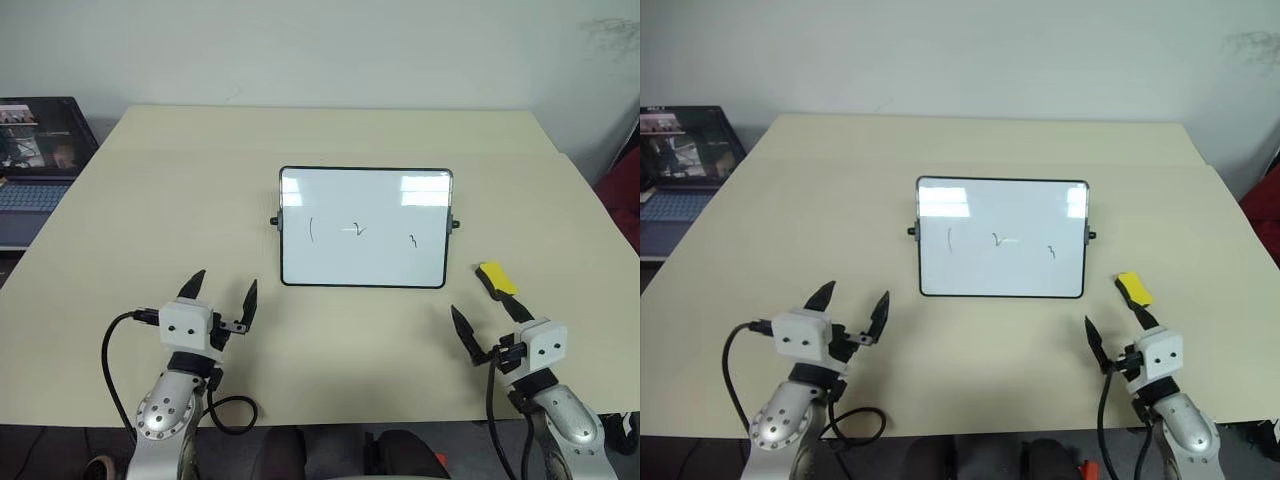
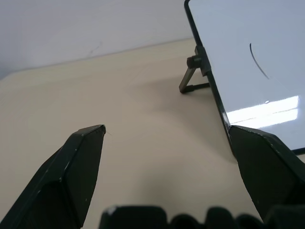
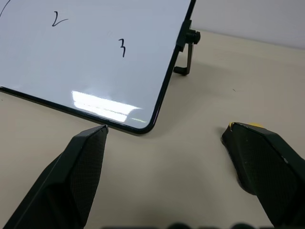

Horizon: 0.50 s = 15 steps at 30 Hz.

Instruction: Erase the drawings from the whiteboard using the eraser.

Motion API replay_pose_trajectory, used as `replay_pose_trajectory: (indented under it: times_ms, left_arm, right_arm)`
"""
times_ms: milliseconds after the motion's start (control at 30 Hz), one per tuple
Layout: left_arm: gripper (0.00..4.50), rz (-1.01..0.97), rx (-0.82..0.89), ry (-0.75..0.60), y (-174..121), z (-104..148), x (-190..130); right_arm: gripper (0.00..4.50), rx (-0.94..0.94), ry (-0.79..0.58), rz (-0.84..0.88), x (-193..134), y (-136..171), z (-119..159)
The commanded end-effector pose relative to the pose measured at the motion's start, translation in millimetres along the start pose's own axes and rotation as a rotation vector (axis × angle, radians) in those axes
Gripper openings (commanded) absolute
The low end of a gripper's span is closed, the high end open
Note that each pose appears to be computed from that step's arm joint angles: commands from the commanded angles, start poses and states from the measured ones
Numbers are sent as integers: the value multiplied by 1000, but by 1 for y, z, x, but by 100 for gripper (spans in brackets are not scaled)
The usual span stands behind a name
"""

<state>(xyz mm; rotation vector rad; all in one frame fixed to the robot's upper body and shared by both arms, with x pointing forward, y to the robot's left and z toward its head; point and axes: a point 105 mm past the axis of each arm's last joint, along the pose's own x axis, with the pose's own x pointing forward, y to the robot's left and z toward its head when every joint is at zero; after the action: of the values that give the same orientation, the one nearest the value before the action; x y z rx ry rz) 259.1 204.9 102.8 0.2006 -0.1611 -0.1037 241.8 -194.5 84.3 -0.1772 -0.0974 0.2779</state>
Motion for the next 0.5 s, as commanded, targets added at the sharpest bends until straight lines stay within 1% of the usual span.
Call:
replay_pose_trajectory:
  times_ms: [33,100,200,300,433,500]
  left_arm:
    - [450,-22,3,-48,-3,9,6]
    - [450,-19,15,-31,-1,1,9]
    - [450,-4,4,-35,2,0,13]
    - [450,-61,4,-30,-1,-5,10]
    - [450,-60,22,-13,17,-12,3]
    - [450,-56,42,-26,31,-5,-1]
  right_arm:
    - [448,-5,-43,8,5,2,14]
    - [448,-8,-34,3,5,4,10]
    - [448,-22,-63,-5,6,6,20]
    - [448,-41,-79,29,8,16,28]
    - [448,-29,-90,32,15,21,34]
    - [448,-26,-126,20,21,20,43]
